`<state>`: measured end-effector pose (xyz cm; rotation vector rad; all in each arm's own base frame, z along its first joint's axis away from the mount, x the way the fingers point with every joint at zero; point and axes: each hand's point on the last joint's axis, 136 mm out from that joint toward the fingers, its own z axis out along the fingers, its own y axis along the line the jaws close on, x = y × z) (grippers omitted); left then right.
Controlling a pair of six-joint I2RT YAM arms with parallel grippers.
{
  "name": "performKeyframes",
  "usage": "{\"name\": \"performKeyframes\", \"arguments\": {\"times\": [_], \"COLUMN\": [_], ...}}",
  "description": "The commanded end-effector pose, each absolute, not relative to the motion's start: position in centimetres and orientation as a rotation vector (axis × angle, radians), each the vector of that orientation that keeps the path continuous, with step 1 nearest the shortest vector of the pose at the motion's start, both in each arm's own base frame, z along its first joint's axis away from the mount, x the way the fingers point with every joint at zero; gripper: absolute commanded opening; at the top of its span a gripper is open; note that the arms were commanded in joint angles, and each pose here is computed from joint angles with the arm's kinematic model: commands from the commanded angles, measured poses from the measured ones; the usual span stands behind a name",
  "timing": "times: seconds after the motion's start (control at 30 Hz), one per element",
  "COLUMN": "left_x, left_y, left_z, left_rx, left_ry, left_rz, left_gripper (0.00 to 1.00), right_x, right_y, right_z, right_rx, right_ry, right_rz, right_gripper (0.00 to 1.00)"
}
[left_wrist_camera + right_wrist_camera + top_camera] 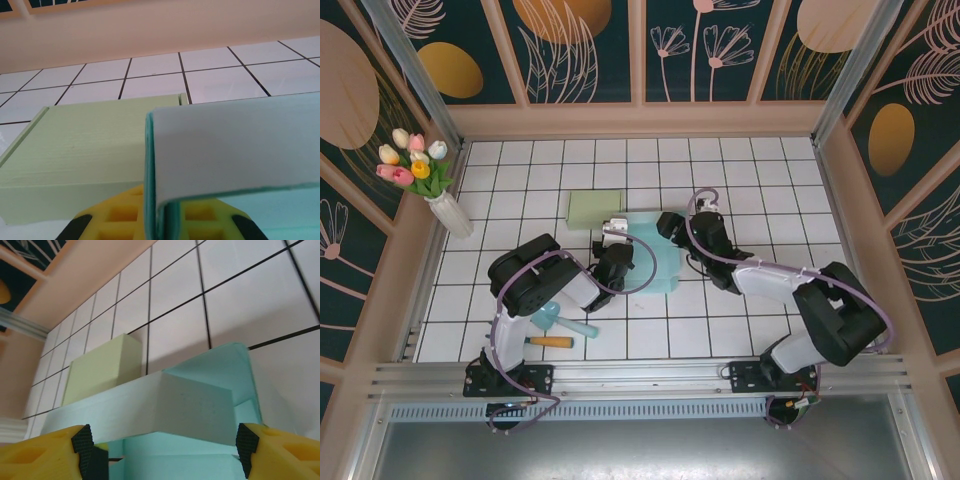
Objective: Fold the paper box
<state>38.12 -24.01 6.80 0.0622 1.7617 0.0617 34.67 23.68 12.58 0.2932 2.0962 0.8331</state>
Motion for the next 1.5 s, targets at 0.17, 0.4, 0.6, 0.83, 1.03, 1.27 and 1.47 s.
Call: {"name": "performKeyframes", "arguments": {"times": [0.17,0.4,0.6,0.83,1.03,1.27,1.47], "left_x": [38.0,38.0,38.0,38.1,38.1,38.2,38.2], "left_y": [-24.2,-24.2,-24.3,-24.4,-24.4,-24.5,-24.5], "left_z": [4.9,4.9,4.9,4.8,4.8,4.8,4.7], "left_rx": [0.143,0.145,0.149,0.153,0.155,0.158,0.158], "left_ry": [1.806,1.809,1.809,1.815,1.817,1.818,1.820], "left_rz": [0.123,0.125,0.125,0.129,0.132,0.132,0.135], "left_gripper": [0.10,0.10,0.10,0.10,0.10,0.10,0.10], "right_x": [32.6,31.9,31.5,30.9,32.3,34.2,35.1], "right_y": [29.1,29.9,27.4,25.8,23.2,22.0,21.8], "right_z": [14.6,14.4,12.4,10.9,9.4,8.7,7.3], "right_rx": [0.096,0.093,0.126,0.026,-0.009,0.017,0.072], "right_ry": [2.039,2.042,2.067,2.082,2.090,2.080,2.098], "right_rz": [1.099,1.105,1.000,0.871,0.700,0.706,0.718], "right_gripper": [0.78,0.78,0.78,0.76,0.76,0.75,0.75]}}
